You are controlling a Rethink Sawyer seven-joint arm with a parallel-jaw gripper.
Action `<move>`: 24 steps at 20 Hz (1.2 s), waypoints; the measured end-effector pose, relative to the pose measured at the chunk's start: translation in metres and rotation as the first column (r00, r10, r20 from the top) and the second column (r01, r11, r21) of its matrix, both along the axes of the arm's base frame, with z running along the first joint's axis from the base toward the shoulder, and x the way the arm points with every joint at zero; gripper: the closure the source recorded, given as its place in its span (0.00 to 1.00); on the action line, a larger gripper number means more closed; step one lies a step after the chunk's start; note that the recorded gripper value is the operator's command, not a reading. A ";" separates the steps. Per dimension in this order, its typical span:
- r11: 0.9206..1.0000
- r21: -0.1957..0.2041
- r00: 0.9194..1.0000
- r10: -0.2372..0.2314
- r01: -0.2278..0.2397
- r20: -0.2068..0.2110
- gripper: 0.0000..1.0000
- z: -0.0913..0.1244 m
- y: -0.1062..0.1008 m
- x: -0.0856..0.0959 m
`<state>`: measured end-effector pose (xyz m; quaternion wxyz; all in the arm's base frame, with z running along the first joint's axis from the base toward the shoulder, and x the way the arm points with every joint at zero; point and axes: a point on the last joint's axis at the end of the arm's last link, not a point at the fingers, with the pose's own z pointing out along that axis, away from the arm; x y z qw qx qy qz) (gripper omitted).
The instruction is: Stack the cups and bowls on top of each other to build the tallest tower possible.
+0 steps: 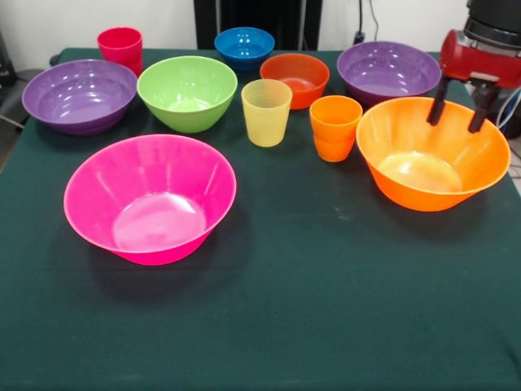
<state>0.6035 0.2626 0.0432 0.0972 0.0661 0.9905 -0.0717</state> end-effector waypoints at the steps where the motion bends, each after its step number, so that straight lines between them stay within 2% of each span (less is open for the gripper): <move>1: 1.000 0.006 1.000 -0.005 0.005 -0.002 0.00 -0.001 0.002 -0.001; 3: 0.999 0.030 1.000 -0.024 0.024 -0.007 0.00 -0.004 0.011 -0.002; 6: 0.998 0.044 0.999 -0.039 0.039 -0.012 0.00 -0.007 0.018 -0.003; 24: 0.993 0.094 0.997 -0.072 0.074 -0.023 0.00 -0.010 0.045 -0.008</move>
